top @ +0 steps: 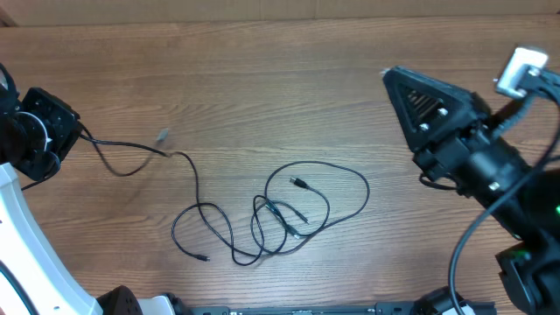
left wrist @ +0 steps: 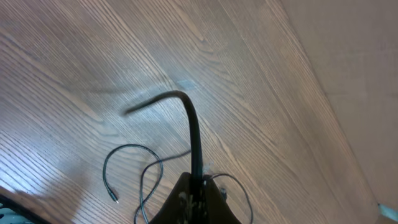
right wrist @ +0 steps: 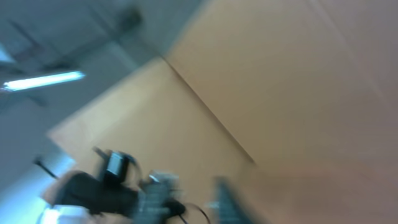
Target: Untangle cables
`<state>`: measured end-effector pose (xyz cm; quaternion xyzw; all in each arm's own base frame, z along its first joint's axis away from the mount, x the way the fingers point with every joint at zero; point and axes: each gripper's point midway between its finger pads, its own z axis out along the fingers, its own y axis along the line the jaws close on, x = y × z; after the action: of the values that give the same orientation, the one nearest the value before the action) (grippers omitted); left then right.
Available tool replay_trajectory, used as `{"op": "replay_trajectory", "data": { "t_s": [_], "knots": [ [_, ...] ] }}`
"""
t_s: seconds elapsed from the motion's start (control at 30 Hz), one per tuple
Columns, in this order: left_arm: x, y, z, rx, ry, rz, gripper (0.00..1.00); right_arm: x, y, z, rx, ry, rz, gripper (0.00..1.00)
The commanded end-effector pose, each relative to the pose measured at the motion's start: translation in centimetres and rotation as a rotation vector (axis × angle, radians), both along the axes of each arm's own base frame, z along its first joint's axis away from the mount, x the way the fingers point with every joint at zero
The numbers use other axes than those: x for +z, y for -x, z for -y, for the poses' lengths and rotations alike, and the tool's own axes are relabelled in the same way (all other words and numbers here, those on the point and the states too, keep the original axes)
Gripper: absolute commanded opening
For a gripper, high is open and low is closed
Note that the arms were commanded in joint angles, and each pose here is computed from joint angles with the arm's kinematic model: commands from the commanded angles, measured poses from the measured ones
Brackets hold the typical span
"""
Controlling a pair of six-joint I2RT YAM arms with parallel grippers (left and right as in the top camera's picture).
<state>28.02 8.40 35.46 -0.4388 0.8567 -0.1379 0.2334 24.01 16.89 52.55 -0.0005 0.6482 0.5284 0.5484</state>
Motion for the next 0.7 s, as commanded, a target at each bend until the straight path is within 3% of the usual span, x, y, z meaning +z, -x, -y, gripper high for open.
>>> {"op": "replay_trajectory", "data": {
  "t_s": [0.0, 0.07, 0.13, 0.17, 0.27, 0.43, 0.67],
  "knots": [
    [0.3, -0.6, 0.7, -0.045, 0.022, 0.033, 0.04, -4.7, -2.8, -0.9, -0.016, 0.078, -0.169, 0.54],
    [2.3, -2.3, 3.6, -0.225, 0.114, 0.178, 0.04, -9.5, -4.8, -2.9, 0.036, 0.184, -0.295, 0.5],
    [4.7, -3.4, 6.4, -0.381, 0.21, 0.327, 0.04, -12.3, -5.3, -5.3, 0.147, 0.287, -0.305, 0.65],
    [6.5, -3.9, 7.8, -0.457, 0.277, 0.419, 0.04, -14.3, -5.4, -7.3, 0.248, 0.348, -0.305, 0.78],
    [9.4, -4.3, 9.6, -0.561, 0.349, 0.552, 0.04, -19.4, -5.8, -11.6, 0.426, 0.442, -0.356, 1.0],
    [10.5, -4.6, 10.6, -0.582, 0.399, 0.583, 0.04, -29.9, -6.3, -19.0, 0.593, 0.58, -0.455, 1.0],
    [10.1, -5.3, 9.6, -0.476, 0.407, 0.544, 0.04, -34.0, -4.6, -23.8, 0.698, 0.635, -0.397, 1.0]
  ]
}}
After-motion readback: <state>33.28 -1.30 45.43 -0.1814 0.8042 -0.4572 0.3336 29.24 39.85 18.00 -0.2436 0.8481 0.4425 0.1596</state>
